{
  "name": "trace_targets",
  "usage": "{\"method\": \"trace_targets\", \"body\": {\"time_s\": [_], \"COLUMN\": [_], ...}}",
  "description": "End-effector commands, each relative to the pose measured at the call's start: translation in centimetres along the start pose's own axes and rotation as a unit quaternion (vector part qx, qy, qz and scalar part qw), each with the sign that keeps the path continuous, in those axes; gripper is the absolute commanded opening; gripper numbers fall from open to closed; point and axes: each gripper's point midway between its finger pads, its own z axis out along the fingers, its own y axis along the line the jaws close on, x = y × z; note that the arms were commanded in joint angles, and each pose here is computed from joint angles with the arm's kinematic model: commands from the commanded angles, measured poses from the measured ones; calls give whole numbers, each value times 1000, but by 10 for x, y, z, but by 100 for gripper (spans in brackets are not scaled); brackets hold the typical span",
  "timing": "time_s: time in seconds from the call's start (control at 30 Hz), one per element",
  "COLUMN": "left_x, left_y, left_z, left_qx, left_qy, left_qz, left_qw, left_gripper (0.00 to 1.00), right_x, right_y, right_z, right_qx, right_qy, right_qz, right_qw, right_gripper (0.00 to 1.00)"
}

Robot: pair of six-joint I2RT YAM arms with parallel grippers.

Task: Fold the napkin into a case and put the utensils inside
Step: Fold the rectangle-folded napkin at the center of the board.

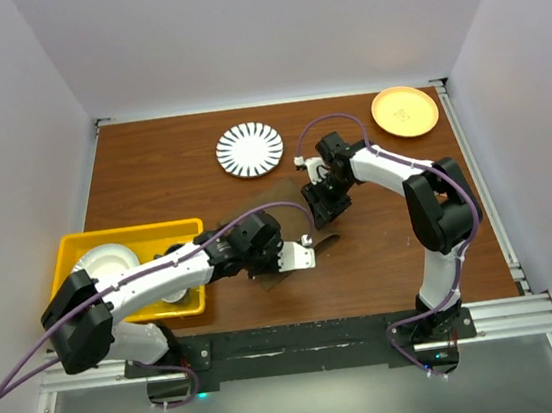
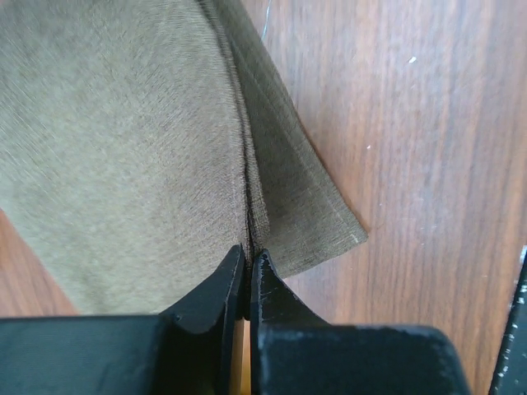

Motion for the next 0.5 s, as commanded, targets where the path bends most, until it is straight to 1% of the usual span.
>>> {"method": "trace_targets", "body": {"time_s": [0.0, 0.13, 0.3, 0.37, 0.47], "left_x": [-19, -19, 6, 18, 22], "left_y": [-11, -25, -33, -33, -31], "left_z": [-13, -7, 13, 21, 23], "left_qx": [22, 41, 40, 30, 19], "left_qy": [-16, -6, 26, 43, 45], "left_qz": [5, 7, 12, 11, 8], "left_qw": [1000, 999, 999, 999, 999], "left_gripper": [0, 0, 0, 0, 0], "right_x": [-14, -13, -10, -8, -1], "right_y": [9, 11, 15, 16, 17], "right_z": [-20, -20, -16, -15, -10], "right_qx": [-10, -15, -28, -33, -40], "right_qy": [-27, -26, -23, -22, -15], "right_qz": [-7, -5, -2, -1, 4], "right_qw": [1000, 1000, 999, 999, 999], "right_gripper": [53, 53, 51, 48, 43]}}
